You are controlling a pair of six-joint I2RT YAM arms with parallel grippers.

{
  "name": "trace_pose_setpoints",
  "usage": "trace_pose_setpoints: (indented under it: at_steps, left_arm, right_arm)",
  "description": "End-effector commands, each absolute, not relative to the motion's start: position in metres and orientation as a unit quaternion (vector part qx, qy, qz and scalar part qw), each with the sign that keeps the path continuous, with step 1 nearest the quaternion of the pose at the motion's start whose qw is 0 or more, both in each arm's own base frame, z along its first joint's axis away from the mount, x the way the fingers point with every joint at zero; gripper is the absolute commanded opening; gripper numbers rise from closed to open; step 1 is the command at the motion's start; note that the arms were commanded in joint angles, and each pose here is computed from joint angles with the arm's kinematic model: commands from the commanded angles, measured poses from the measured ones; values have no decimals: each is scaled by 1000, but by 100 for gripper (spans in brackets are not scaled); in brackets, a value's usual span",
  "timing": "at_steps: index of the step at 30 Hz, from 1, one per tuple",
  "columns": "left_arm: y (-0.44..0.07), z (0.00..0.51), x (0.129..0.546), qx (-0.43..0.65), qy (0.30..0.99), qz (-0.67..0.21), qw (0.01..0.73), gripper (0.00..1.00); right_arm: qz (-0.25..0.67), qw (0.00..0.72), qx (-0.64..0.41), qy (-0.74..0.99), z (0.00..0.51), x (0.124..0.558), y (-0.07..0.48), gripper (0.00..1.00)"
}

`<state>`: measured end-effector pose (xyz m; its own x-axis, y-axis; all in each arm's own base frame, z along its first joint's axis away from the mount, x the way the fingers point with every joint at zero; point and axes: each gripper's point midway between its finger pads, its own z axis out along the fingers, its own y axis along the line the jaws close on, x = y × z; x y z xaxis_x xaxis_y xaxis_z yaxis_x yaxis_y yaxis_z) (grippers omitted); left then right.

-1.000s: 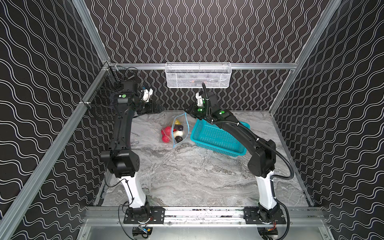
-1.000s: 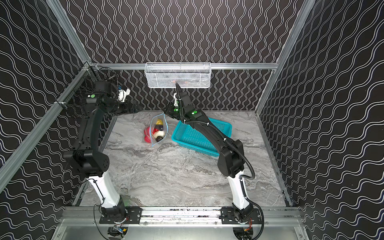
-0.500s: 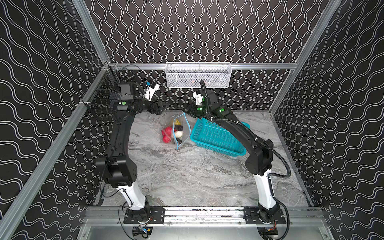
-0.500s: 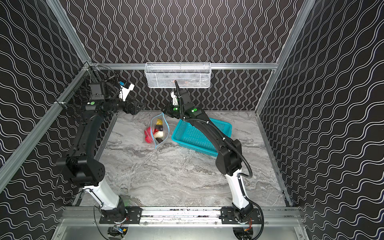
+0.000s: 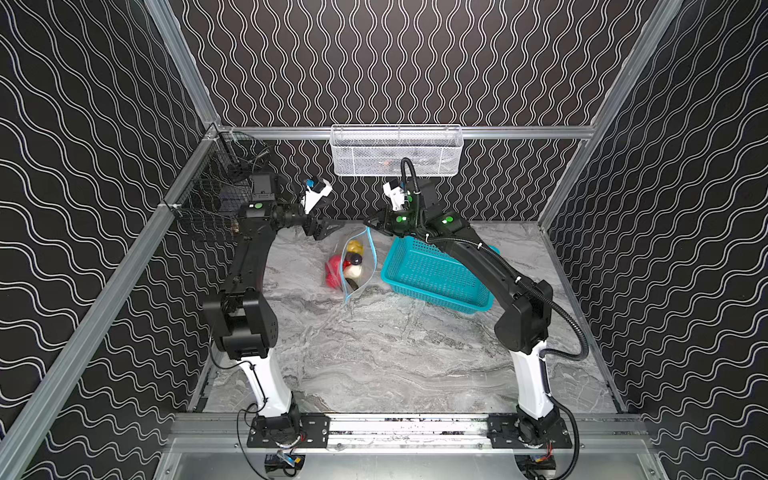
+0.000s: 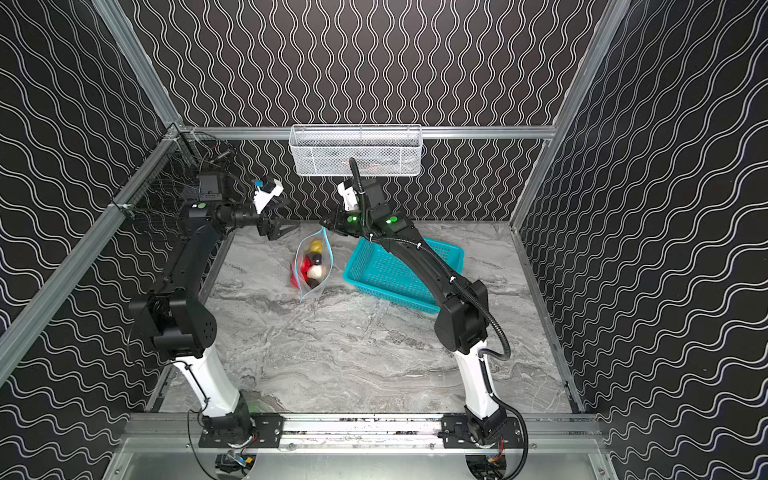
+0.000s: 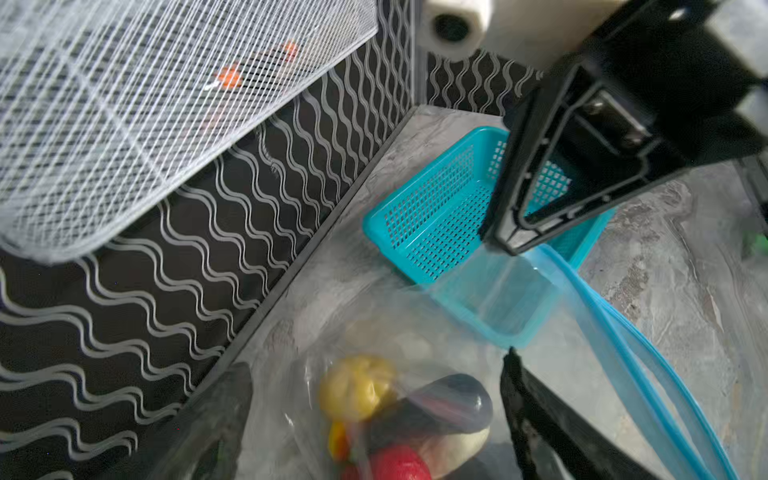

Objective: Place the food in the zip-top bag and seal the zipper

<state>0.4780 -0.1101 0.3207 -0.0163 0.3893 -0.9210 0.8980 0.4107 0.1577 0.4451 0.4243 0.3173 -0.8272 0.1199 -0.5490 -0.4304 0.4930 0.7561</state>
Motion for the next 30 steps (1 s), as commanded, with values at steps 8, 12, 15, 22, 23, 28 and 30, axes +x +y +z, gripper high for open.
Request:
trace_pose_setpoints:
  at_steps: [8, 12, 15, 22, 23, 28, 30]
  left_arm:
    - [-131, 318, 470, 536, 606, -272, 522, 97]
    - [-140, 314, 471, 545, 604, -266, 518, 95]
    - [-146, 313, 467, 550, 600, -271, 514, 94]
    - [-170, 311, 457, 569, 590, -275, 502, 91]
    - [-171, 311, 456, 568, 590, -279, 502, 91]
    - [-174, 310, 454, 567, 592, -287, 496, 86]
    - [-174, 311, 454, 564, 593, -293, 494, 82]
  right_arm:
    - [516, 296, -138, 792, 337, 441, 430, 1]
    - [523, 295, -145, 786, 339, 439, 433, 1]
    - [528, 295, -151, 781, 342, 438, 436, 1]
    - [541, 293, -170, 770, 348, 435, 442, 1]
    - [541, 293, -171, 770, 347, 435, 442, 1]
    - [535, 297, -176, 771, 346, 435, 441, 2]
    - [533, 298, -179, 772, 344, 435, 441, 2]
